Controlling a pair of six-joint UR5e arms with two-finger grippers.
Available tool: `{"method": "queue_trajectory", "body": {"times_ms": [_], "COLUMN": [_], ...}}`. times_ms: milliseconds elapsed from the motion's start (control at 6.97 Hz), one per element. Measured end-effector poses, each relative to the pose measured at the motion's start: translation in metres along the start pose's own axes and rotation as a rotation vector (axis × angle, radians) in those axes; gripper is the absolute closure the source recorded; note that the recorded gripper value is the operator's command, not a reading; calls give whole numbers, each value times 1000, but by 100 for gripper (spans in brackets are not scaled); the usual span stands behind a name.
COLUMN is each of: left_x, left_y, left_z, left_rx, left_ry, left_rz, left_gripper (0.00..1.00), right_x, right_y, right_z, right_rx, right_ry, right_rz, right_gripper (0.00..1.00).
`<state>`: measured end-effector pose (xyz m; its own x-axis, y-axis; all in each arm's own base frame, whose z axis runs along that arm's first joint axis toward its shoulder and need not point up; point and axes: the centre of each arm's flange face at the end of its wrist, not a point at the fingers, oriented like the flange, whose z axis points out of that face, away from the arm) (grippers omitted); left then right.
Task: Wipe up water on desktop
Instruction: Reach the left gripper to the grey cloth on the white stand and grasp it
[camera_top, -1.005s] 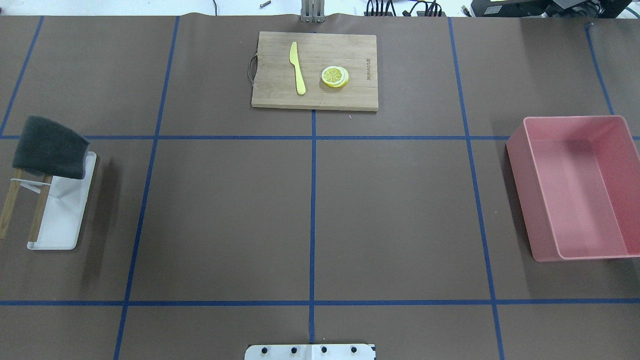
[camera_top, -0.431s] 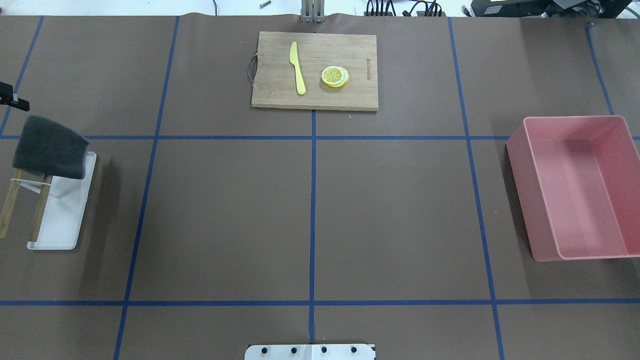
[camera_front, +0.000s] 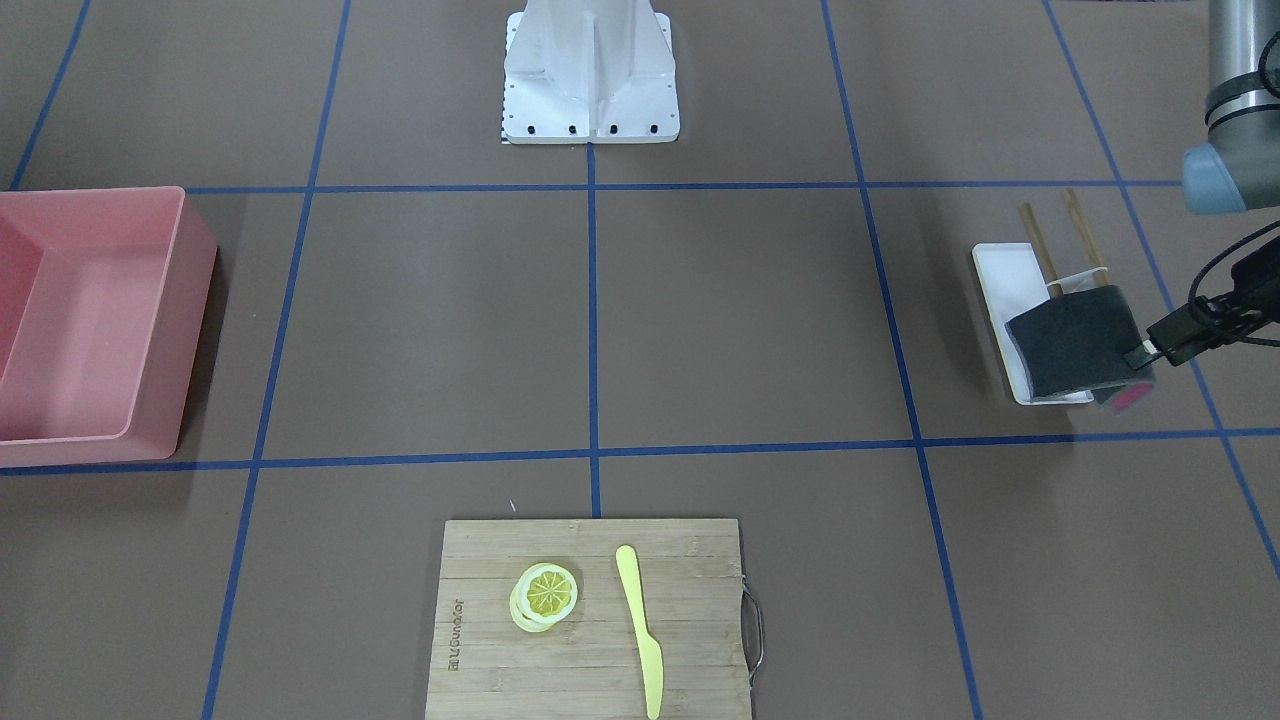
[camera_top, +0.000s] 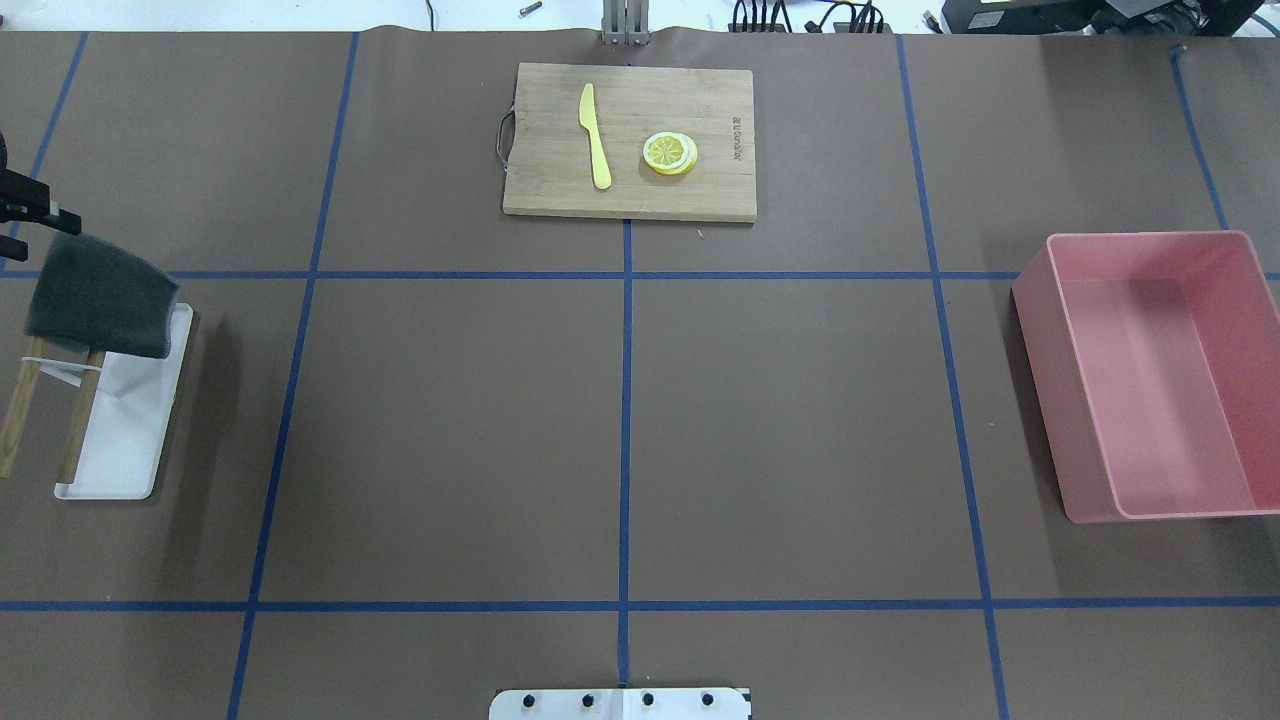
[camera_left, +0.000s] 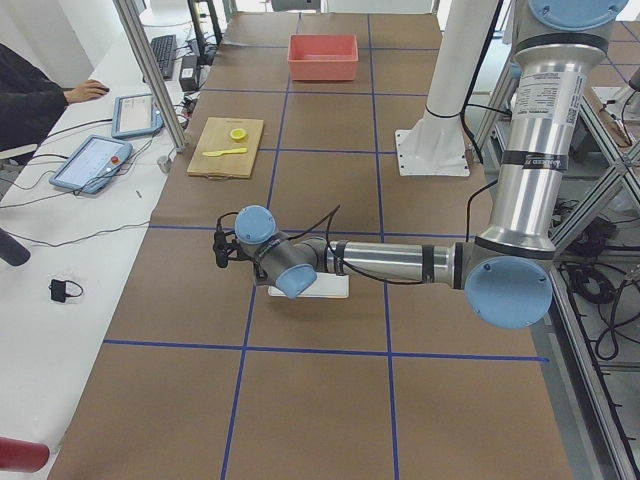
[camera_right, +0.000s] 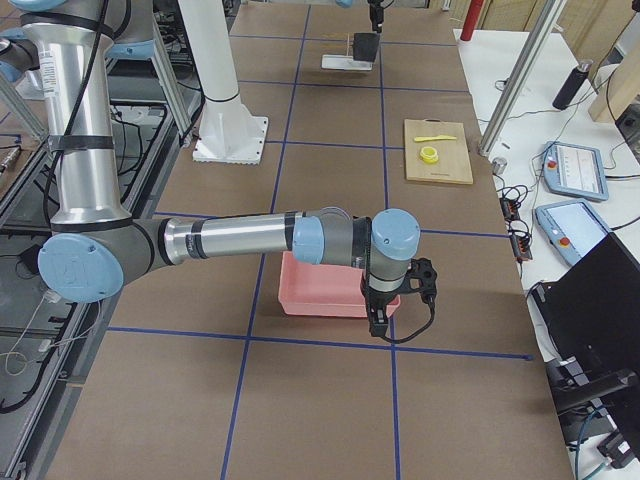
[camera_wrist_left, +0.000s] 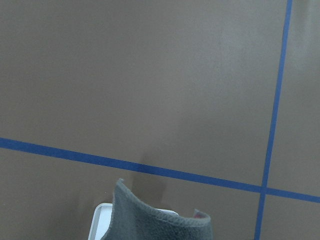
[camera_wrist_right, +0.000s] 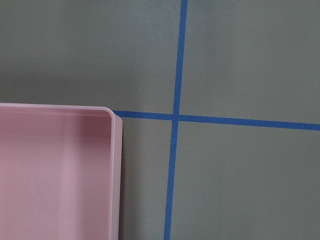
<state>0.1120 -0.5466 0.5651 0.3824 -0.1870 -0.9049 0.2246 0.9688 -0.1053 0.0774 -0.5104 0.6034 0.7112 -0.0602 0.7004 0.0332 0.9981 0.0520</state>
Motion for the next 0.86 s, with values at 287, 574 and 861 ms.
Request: {"method": "queue_trajectory", "body": {"times_ms": [287,574,861], "left_x": [3,3,1], "left_y": [3,5,7], "left_z": [-1,-2,-3], "left_rx": [-12,-20,-34], "left_ry": [11,15,24], "left_rz": [5,4,0], "left_gripper": [67,66,65], "right_x": [-2,-3,-4], "right_y": [-1,-1,-1], "right_z": [-1,-1,-1], "right_rx": [3,6,6], "right_ry": [-14,-25,-26], "right_rz": [25,43,45], "right_gripper": [0,0,0]}}
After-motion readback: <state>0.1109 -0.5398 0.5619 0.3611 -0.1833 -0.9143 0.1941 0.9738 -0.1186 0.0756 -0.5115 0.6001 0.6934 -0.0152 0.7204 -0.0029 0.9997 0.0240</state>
